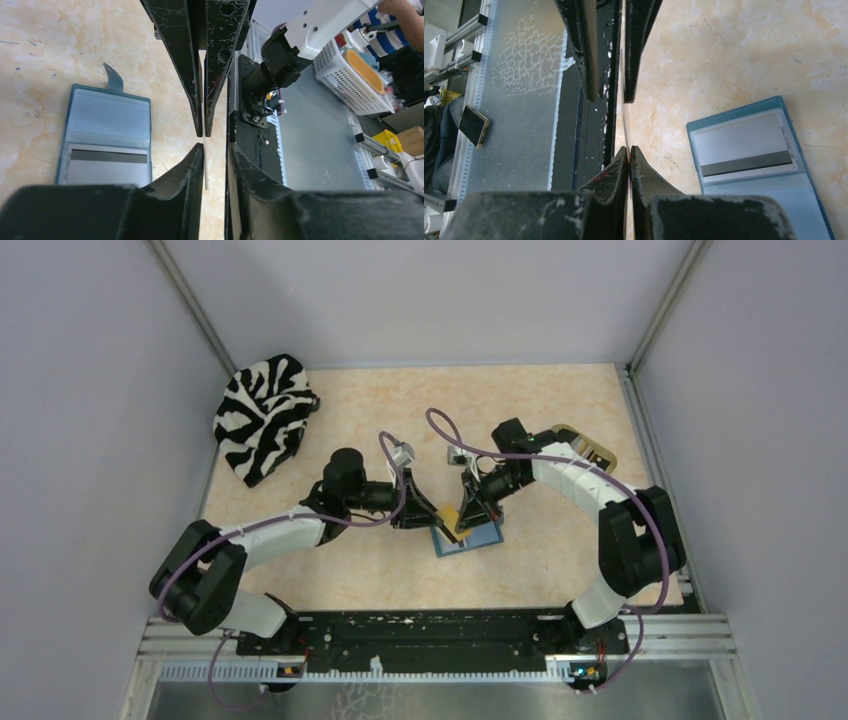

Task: Put the credit cards into the card holder
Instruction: Pick up the credit card from the storage box.

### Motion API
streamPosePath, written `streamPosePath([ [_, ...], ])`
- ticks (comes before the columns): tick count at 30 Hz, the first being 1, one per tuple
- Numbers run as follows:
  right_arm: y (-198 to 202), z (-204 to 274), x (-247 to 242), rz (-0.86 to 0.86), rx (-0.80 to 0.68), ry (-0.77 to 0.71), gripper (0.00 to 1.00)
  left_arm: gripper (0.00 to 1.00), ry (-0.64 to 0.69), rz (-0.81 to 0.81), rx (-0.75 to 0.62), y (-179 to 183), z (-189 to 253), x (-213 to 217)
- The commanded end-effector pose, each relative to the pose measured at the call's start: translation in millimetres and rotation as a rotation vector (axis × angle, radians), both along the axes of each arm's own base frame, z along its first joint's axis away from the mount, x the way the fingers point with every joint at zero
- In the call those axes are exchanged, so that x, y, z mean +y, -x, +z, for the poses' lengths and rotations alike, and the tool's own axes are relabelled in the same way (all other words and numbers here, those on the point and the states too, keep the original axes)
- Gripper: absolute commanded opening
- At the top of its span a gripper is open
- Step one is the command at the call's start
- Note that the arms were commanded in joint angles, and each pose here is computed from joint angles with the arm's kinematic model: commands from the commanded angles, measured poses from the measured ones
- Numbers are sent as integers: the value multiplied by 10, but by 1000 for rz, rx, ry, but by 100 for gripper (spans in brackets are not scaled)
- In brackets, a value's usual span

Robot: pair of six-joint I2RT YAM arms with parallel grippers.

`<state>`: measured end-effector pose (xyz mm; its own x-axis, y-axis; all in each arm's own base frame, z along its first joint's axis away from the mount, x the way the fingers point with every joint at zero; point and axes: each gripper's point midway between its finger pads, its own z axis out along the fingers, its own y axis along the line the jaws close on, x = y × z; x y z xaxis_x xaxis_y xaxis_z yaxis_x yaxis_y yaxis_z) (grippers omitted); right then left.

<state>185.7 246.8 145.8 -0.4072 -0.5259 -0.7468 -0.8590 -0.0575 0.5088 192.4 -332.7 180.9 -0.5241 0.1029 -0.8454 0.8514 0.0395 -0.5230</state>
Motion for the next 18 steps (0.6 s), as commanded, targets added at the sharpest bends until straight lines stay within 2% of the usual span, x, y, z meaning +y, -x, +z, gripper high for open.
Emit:
streamPosePath([
  [1,-52,151,91,32,-59,-44,0,25,57,-34,-1,47,78,-18],
  [3,-50,152,91,32,-58,-44,0,22,51,-37,15,53,48,-19],
  [11,-52,159,94,33,-58,-46,0,22,43,-60,37,97,-1,-11],
  [12,-52,159,94,32,-57,-46,0,16,44,-62,39,100,3,-12],
  [13,-53,160,94,32,-58,-46,0,5,47,-69,40,112,7,-13],
  [14,-51,157,94,32,-57,-45,0,0,50,-72,43,118,15,-14],
  [15,-58,166,96,30,-59,-46,0,0,53,-71,44,120,18,-10],
  [16,-60,164,95,29,-59,-43,2,0,55,-66,45,122,21,-6],
  [18,-71,174,90,26,-70,-36,16,0,56,-46,48,118,18,9],
])
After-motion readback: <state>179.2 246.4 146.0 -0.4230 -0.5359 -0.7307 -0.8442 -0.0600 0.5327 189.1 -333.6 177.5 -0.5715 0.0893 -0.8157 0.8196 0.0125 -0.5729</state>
